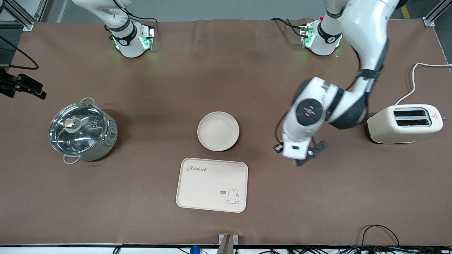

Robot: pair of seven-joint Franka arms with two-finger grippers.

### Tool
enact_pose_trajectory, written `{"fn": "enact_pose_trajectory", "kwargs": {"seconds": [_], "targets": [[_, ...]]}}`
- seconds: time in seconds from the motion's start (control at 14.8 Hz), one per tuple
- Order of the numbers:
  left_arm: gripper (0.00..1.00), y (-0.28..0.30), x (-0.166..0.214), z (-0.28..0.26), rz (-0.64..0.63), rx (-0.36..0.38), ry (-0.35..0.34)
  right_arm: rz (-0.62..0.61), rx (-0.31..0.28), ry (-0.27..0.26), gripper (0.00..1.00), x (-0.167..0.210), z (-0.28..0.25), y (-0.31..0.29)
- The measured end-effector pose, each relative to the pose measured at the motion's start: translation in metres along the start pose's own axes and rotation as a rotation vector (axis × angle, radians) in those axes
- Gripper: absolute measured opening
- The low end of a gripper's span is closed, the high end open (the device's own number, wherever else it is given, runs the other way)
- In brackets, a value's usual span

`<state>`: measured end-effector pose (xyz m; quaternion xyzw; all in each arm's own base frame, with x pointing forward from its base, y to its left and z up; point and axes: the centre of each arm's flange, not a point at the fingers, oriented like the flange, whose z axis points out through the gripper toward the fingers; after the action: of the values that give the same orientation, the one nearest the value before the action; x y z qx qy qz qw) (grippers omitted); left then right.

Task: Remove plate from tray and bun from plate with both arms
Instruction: 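Carry the bun with the left gripper toward the toaster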

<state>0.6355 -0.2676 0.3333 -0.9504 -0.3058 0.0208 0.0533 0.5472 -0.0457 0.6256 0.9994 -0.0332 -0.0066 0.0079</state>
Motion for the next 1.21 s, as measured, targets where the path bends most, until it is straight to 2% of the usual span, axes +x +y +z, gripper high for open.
{"fn": "enact_pose_trajectory", "kwargs": {"seconds": [0.2, 0.47, 0.74, 0.81, 1.21], "targets": [[0.33, -0.035, 0.033, 0.05, -0.05, 0.071, -0.059, -0.003, 0.0, -0.001, 1.0, 0.0, 0.0, -0.002], [0.33, -0.05, 0.043, 0.119, -0.08, 0.125, -0.131, -0.004, 0.0, -0.001, 1.0, 0.0, 0.0, -0.002], [0.35, -0.07, 0.064, 0.146, -0.106, 0.141, -0.122, -0.004, 0.0, -0.002, 1.0, 0.0, 0.0, -0.002], [0.41, -0.074, 0.069, 0.147, -0.111, 0.142, -0.119, -0.004, 0.0, -0.002, 1.0, 0.0, 0.0, -0.002], [0.97, -0.063, 0.066, 0.127, -0.1, 0.109, -0.094, -0.004, 0.0, -0.003, 1.0, 0.0, 0.0, -0.002]]}}
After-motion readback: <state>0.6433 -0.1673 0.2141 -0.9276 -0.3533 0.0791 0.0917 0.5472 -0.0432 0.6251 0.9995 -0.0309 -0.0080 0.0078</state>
